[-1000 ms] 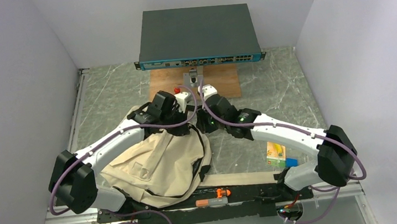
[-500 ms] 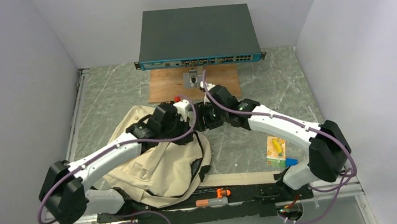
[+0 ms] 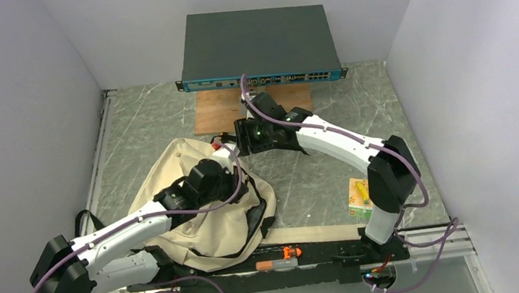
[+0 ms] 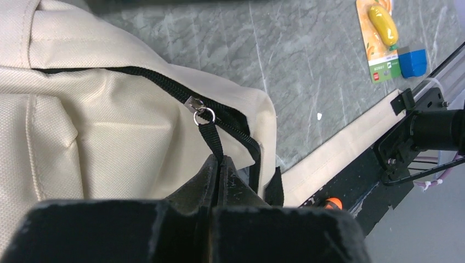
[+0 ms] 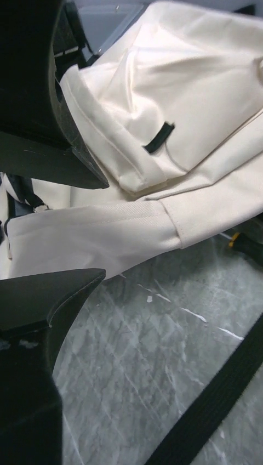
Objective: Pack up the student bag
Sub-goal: Zip the student bag at the center of the board.
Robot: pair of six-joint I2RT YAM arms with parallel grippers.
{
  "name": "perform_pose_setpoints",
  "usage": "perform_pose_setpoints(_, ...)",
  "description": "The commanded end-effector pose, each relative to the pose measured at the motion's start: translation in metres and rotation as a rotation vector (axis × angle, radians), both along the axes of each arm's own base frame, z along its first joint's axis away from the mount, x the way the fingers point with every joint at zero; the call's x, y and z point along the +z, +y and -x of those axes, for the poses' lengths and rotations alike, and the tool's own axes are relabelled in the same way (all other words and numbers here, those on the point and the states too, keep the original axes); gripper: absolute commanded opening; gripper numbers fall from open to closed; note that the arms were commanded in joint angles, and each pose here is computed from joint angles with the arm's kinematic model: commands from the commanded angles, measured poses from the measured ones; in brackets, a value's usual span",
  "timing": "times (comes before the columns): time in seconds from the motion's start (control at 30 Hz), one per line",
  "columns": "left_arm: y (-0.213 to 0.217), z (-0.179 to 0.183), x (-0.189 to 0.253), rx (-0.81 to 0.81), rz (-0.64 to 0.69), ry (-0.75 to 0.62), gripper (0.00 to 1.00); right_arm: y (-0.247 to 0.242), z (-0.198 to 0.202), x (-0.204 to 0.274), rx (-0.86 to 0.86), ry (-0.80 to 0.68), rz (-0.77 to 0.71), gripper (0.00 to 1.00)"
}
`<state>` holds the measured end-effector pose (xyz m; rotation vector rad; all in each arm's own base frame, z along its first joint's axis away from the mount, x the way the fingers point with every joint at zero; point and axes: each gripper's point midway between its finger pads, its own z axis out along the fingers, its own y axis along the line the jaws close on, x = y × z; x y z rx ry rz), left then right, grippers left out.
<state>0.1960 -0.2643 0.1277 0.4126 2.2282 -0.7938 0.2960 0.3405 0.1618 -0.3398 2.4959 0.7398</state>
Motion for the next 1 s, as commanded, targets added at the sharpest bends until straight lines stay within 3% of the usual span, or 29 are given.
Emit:
perform_pose_setpoints(0.0,-0.015,0.0,0.024,-0.003,0.093,-0.059,0.0,0.007,0.016,-0.011,0.081,0.017,0.052,0.58)
perform_pose_setpoints(0.2,-0.021,0.004,0.027,0.006,0.101,-0.096,0.0,0.01,0.016,-0.037,0.104,-0.013,0.18,0.5)
perform_pose_setpoints(0.27,-0.021,0.004,0.024,0.012,0.089,-0.102,0.0,0.011,0.017,-0.042,0.12,-0.021,0.211,0.38)
perform_pose_setpoints(0.4,-0.023,0.007,0.02,0.012,0.058,-0.12,0.0,0.016,0.014,-0.048,0.144,-0.016,0.221,0.04)
perform_pose_setpoints(0.43,-0.024,0.008,0.019,0.008,0.045,-0.124,0.0,0.017,0.011,-0.047,0.142,-0.019,0.231,0.0)
perform_pose_setpoints(0.57,-0.035,0.026,0.009,-0.038,-0.009,-0.121,0.0,0.023,-0.01,-0.018,0.133,-0.127,0.212,0.0)
perform_pose_setpoints(0.7,-0.047,0.069,-0.013,-0.09,-0.044,-0.05,0.0,0.036,-0.032,0.013,0.158,-0.207,0.181,0.0)
perform_pose_setpoints(0.97,-0.034,0.119,-0.038,-0.063,-0.073,0.052,0.0,0.046,-0.046,0.028,0.196,-0.288,0.135,0.0)
